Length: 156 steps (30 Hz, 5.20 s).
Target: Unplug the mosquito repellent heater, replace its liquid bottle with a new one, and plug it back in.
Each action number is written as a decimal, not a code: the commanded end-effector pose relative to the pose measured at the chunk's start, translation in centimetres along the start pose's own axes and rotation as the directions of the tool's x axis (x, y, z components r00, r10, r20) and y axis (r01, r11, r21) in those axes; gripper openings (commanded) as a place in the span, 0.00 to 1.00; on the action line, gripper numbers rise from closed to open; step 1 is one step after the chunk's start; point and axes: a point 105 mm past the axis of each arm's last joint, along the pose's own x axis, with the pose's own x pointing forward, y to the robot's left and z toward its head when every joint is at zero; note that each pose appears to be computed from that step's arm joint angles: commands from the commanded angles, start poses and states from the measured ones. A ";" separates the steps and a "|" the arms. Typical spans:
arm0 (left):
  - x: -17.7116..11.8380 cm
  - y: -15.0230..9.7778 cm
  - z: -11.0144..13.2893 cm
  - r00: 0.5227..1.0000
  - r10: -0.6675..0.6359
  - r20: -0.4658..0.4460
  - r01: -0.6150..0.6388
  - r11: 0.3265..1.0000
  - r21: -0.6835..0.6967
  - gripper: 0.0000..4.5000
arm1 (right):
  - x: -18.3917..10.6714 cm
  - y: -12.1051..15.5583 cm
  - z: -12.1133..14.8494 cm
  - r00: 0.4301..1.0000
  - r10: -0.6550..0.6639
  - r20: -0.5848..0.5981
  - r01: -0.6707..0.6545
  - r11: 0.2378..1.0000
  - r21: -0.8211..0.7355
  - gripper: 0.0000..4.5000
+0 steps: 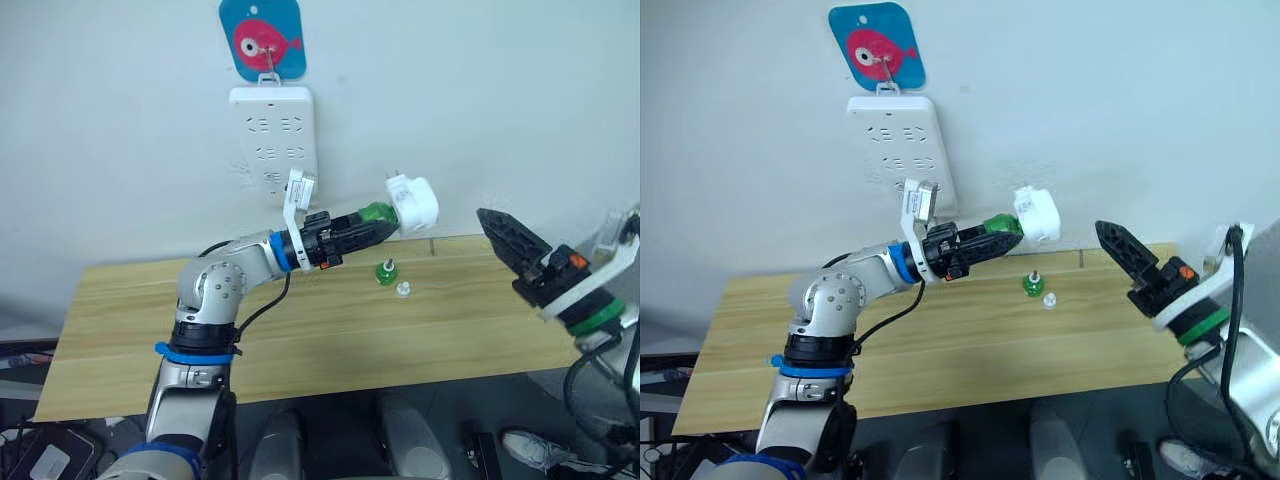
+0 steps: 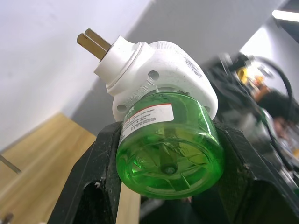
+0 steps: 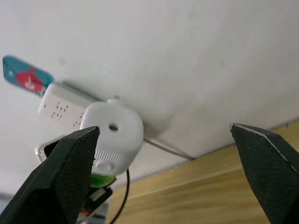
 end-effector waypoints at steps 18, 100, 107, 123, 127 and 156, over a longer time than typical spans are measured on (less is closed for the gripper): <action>1.7 -2.1 1.3 0.993 -0.072 0.097 0.081 0.992 -0.094 0.51 | 3.6 4.7 -2.2 0.990 0.123 0.072 -0.126 0.992 0.032 1.00; -15.0 6.7 7.7 0.828 0.560 0.021 -0.467 0.669 0.578 1.00 | 3.3 8.3 -4.2 0.924 0.312 -0.222 -0.382 0.728 -0.569 0.69; -13.6 7.5 8.0 0.845 0.535 0.021 -0.445 0.680 0.582 1.00 | 3.2 8.5 -4.3 0.922 0.315 -0.225 -0.387 0.726 -0.569 0.69; -10.9 6.9 8.6 0.894 0.448 -0.007 -0.341 0.690 0.638 1.00 | 2.9 8.5 -4.6 0.924 0.306 -0.231 -0.383 0.728 -0.568 0.69; -10.0 6.5 8.5 0.891 0.454 0.025 -0.348 0.647 0.678 1.00 | 2.9 8.4 -4.7 0.924 0.305 -0.233 -0.384 0.728 -0.568 0.69; -8.3 4.5 8.1 0.949 0.313 -0.042 -0.237 0.793 0.562 0.82 | 2.7 8.4 -5.6 0.904 0.317 -0.286 -0.425 0.728 -0.537 0.69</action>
